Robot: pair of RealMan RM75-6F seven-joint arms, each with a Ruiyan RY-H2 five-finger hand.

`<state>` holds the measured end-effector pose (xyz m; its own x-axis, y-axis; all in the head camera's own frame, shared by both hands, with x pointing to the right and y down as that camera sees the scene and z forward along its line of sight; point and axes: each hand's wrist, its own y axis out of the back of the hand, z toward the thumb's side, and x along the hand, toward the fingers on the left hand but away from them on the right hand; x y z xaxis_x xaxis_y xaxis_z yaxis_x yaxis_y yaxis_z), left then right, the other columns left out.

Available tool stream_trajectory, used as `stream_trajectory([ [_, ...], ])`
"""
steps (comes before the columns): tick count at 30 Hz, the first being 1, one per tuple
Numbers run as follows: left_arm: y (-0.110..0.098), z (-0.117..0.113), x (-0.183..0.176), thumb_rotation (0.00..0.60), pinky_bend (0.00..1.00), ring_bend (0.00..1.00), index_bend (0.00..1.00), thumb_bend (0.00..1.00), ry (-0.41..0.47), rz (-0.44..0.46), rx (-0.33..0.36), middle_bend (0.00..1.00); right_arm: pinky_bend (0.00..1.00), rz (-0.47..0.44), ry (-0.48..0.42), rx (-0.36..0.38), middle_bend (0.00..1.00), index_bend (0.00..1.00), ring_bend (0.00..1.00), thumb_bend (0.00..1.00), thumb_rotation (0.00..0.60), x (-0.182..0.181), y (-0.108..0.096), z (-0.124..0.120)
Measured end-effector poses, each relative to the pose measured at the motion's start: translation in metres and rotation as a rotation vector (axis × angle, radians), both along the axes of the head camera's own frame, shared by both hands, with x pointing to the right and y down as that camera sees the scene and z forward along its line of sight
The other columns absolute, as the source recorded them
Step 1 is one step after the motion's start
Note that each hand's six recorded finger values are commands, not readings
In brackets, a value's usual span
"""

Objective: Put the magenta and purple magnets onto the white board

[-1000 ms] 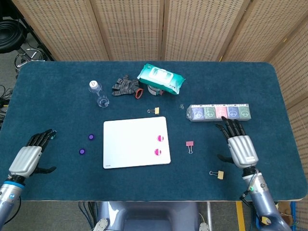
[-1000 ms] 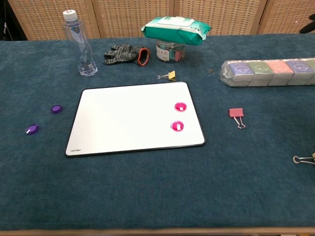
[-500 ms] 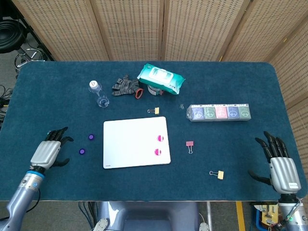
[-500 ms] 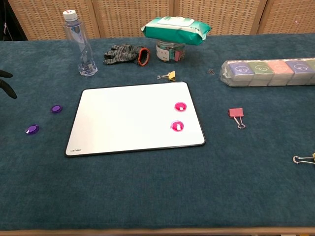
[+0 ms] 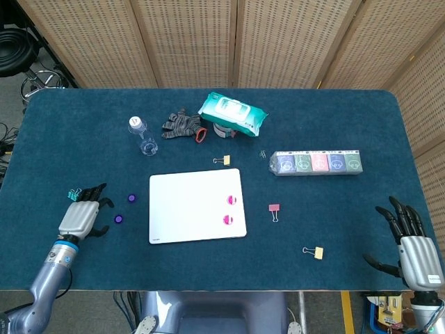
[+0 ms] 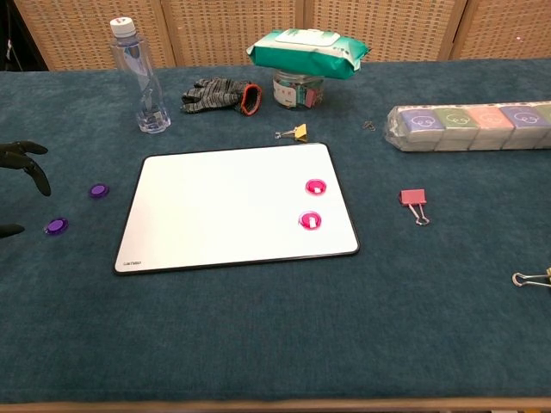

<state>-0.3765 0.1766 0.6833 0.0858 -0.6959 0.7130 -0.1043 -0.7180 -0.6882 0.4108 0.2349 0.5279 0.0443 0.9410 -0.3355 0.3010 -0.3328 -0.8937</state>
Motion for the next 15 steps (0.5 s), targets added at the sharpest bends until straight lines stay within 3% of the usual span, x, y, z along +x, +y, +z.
stream_trajectory([
  [15,-0.001,0.025,0.021,0.6,0.0,0.0,0.39,0.28,-0.019,0.037,-0.042,0.0,0.0,0.02,-0.009,-0.012,0.0,0.16,0.0,0.0,0.6,0.004,0.0,0.001],
])
